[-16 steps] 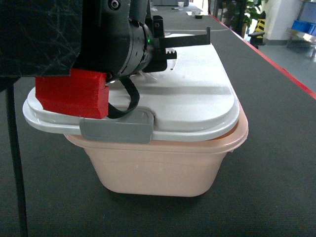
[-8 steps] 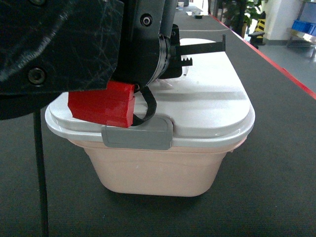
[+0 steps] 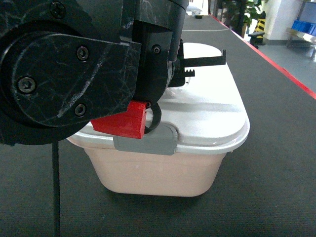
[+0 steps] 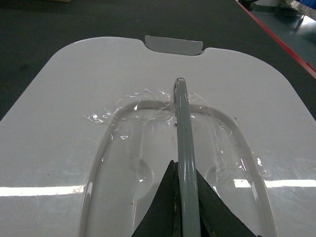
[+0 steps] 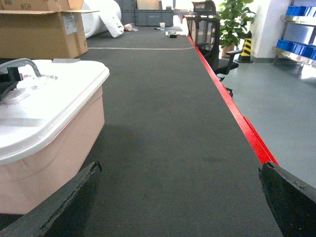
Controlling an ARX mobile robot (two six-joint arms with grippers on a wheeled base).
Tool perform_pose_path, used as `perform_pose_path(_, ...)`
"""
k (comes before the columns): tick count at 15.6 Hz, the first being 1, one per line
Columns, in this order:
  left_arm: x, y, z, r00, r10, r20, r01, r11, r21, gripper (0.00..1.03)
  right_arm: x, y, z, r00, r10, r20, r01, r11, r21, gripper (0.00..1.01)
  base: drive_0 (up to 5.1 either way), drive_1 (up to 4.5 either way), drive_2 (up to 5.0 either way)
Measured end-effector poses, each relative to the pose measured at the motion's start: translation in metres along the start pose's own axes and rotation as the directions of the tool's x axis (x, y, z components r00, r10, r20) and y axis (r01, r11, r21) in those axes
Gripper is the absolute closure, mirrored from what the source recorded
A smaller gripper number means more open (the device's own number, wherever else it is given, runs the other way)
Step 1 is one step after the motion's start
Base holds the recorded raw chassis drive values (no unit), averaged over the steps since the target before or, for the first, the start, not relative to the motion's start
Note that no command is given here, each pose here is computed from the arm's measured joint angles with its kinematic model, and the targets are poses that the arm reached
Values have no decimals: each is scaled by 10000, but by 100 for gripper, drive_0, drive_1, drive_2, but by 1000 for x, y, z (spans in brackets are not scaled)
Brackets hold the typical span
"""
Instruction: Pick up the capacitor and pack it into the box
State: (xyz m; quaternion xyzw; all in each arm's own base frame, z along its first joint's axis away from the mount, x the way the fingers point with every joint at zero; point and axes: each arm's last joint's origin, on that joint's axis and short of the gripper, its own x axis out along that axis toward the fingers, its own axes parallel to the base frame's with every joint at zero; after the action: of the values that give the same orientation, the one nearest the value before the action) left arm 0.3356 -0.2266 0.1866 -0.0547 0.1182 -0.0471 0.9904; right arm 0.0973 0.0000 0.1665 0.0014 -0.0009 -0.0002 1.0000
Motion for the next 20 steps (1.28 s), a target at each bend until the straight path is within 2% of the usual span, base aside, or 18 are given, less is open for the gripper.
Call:
perform_pose_path(6, 6, 2, -1, 9999, 72, 118, -72, 10000, -56, 99, 0, 0, 0, 10000, 0, 0, 0, 10000, 0, 3, 0, 0, 0)
perform_pose_path(10, 8, 3, 1, 9996, 24, 295, -19, 9999, -171, 57, 0, 0, 0, 10000, 0, -4, 0, 10000, 0, 3, 0, 0, 0)
perform_pose_path(11, 9, 5, 4, 9989, -9, 463, 20, 9997, -244, 33, 0, 0, 0, 10000, 0, -4, 0, 10000, 0, 3, 0, 0, 0)
perform_pose_path(12, 6, 7, 13, 9964, -66, 848, 94, 9994, -333, 10, 0, 0, 0, 10000, 0, -4, 0, 10000, 0, 3, 0, 0, 0)
perform_pose_path(13, 5, 7, 19, 9942, -113, 1069, 156, 9991, -387, 3, 0, 0, 0, 10000, 0, -4, 0, 10000, 0, 3, 0, 0, 0)
perform_pose_path(16, -4, 9, 37, 9887, -390, 1445, 476, 9973, -566, 5, 0, 0, 0, 10000, 0, -4, 0, 10000, 0, 3, 0, 0, 0)
perform_pose_path(20, -15, 22, 54, 9780, -284, 2068, 411, 9975, -574, 5, 0, 0, 0, 10000, 0, -4, 0, 10000, 0, 3, 0, 0, 0)
